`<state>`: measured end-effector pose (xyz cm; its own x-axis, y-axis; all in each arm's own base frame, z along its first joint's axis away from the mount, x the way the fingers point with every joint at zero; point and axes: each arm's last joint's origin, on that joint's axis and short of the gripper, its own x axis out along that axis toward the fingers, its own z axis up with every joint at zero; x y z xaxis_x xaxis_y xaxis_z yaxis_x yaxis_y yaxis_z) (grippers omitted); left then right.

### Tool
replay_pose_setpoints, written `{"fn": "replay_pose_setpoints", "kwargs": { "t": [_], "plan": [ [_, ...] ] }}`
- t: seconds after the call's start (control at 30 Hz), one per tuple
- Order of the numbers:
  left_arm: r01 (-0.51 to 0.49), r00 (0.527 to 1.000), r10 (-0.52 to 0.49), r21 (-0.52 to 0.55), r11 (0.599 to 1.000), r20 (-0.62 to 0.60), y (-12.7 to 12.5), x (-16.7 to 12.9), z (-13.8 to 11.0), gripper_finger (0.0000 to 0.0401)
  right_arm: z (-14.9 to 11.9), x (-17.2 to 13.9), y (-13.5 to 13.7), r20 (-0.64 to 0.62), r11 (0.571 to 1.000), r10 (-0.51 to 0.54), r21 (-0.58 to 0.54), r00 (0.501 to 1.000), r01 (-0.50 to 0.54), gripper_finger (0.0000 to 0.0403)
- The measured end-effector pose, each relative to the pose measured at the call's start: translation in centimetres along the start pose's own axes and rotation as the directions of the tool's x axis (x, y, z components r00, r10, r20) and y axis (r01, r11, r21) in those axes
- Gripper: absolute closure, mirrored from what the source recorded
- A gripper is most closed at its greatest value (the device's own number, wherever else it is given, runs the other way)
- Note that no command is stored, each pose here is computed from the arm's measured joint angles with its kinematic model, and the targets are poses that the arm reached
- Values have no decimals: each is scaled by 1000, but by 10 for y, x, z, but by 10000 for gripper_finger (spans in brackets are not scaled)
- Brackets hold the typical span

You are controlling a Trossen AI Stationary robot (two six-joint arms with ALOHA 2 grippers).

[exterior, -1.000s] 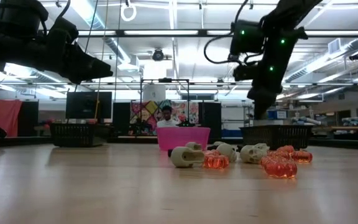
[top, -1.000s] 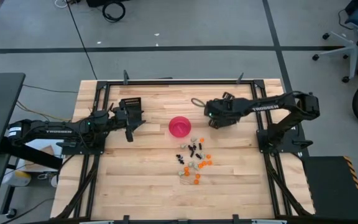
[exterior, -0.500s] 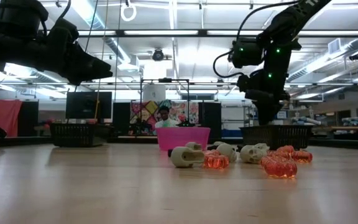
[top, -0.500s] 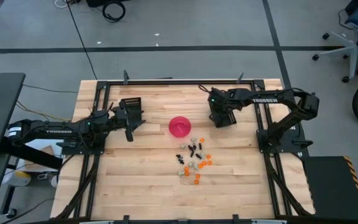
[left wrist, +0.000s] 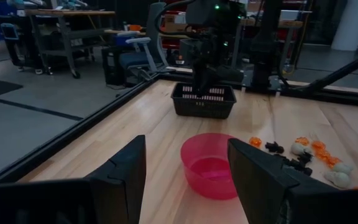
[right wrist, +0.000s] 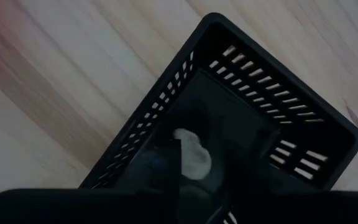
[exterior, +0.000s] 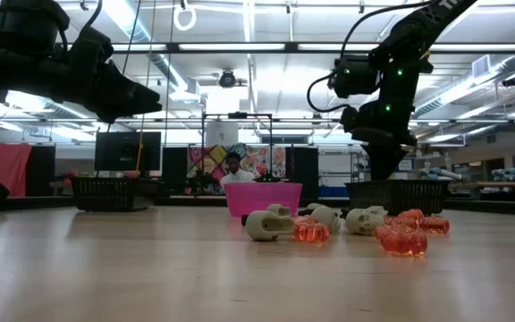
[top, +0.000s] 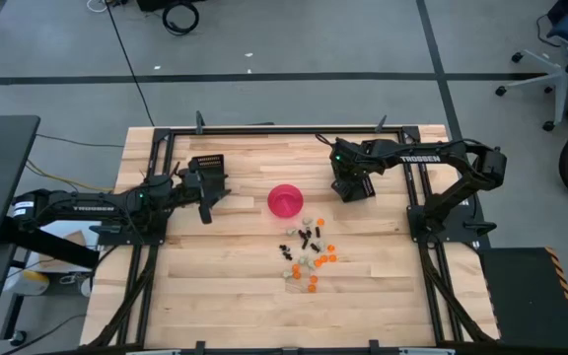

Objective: Sort Halloween decoration
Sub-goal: Put the white skull toy into the right black bin

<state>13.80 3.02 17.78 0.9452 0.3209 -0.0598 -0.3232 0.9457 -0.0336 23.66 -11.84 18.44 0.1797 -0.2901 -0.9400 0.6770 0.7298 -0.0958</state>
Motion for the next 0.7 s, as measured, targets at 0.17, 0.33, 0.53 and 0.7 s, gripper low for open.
{"fn": "replay_pose_setpoints", "kwargs": {
  "t": [0.17,0.33,0.53,0.7],
  "plan": [
    [0,1000,0,1,1000,-3,0,0,0,207,5,-5,3,30,1000,22,-8,999,-22,252],
    [0,1000,0,1,1000,-1,0,0,0,207,17,-28,27,151,992,20,-130,988,-1,251],
    [0,1000,0,1,1000,2,0,0,0,207,19,-39,63,302,946,148,-320,942,-46,251],
    [0,1000,0,0,1000,2,0,0,0,207,10,-37,84,296,874,354,-442,887,-201,251]
  ]
}}
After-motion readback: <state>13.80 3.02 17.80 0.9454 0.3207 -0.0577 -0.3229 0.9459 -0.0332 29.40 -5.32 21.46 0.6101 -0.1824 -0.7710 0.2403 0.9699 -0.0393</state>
